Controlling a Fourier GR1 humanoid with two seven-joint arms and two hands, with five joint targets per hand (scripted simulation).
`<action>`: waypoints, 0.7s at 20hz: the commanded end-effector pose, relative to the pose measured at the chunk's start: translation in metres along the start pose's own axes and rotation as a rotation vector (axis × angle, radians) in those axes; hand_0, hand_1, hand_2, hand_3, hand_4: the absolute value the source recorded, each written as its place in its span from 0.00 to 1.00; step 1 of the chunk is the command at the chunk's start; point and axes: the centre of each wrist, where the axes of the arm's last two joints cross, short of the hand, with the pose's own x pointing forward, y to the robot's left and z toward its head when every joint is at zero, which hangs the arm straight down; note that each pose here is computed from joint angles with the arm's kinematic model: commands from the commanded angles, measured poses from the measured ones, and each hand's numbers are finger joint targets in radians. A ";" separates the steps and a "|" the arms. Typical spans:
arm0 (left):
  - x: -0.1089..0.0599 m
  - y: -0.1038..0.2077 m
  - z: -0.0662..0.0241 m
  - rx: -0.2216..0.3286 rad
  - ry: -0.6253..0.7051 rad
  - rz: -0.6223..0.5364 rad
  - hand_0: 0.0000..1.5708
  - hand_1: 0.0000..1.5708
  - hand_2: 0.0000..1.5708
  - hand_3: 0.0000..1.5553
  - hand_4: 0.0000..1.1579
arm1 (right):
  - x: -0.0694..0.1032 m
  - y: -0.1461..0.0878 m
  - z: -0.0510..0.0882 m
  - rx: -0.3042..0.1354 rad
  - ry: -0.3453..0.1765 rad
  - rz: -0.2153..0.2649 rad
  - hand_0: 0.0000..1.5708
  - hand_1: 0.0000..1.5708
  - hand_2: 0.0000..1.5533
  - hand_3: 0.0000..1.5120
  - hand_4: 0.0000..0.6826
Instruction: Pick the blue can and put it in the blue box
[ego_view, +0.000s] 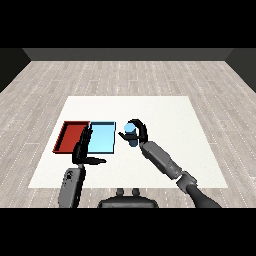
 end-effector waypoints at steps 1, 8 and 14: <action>-0.012 -0.030 -0.0133 -0.062 0.050 0.032 0.00 0.00 0.00 0.00 0.00 | 0.023 0.002 0.010 0.022 -0.079 0.013 0.92 0.92 0.93 0.92 0.90; -0.015 -0.047 -0.0151 -0.091 0.095 0.044 0.00 0.00 0.00 0.00 0.00 | 0.042 -0.053 0.020 0.044 -0.099 0.062 0.90 0.90 0.93 0.93 0.91; -0.017 -0.065 -0.0201 -0.125 0.112 0.076 0.00 0.00 0.00 0.00 0.00 | 0.049 -0.073 0.021 0.055 -0.108 0.095 0.91 0.91 0.93 0.93 0.90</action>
